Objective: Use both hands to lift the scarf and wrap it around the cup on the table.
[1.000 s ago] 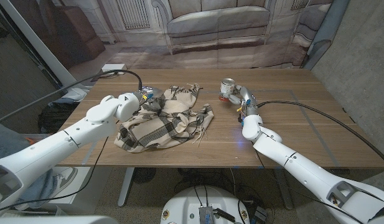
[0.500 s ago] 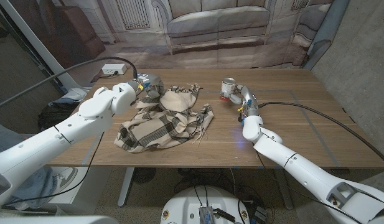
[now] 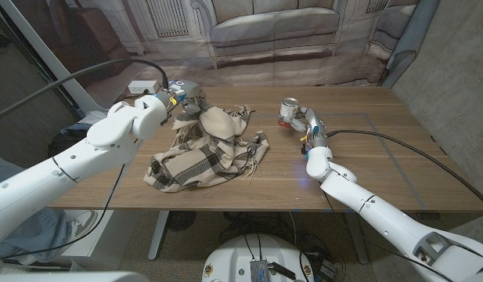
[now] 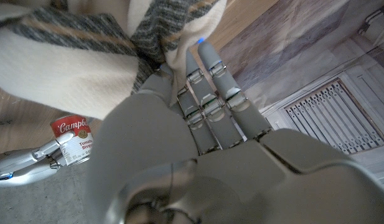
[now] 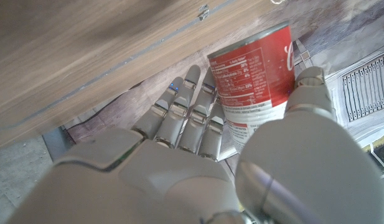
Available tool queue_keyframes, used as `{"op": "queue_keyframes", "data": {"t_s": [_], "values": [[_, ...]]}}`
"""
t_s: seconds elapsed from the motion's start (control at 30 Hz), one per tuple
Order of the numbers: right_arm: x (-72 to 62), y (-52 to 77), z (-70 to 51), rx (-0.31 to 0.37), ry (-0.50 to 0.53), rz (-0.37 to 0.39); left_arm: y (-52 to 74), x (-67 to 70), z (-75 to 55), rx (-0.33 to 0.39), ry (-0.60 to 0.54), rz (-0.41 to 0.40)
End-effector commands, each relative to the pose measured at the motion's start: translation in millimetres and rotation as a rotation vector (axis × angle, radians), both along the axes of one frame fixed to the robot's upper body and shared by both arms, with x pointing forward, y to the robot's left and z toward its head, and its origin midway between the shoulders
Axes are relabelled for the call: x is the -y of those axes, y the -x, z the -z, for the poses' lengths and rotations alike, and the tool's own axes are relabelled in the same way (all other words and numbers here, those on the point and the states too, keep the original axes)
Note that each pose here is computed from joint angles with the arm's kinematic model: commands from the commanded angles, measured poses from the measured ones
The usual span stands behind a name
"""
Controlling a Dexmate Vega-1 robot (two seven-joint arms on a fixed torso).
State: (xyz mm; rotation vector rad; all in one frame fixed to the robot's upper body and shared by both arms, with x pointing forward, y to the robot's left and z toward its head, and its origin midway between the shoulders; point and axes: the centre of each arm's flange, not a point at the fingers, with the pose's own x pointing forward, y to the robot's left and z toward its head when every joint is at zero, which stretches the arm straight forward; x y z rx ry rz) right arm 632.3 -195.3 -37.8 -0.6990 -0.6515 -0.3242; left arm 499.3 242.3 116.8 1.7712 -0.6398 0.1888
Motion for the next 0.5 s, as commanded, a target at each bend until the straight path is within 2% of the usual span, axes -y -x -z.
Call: {"op": "queue_keyframes", "data": {"t_s": [0.03,0.27,0.5], "values": [[0.4,9.1,-13.1,0.047,0.077,0.02,45.4,20.3,-31.4,0.107,-0.003,0.076],[-6.4,13.5,-22.5,0.073,0.146,0.025,57.6,46.4,-45.8,0.183,-0.042,0.171],[-11.3,14.6,-24.0,0.067,0.176,0.014,68.3,74.4,-58.7,0.27,-0.103,0.242]]}}
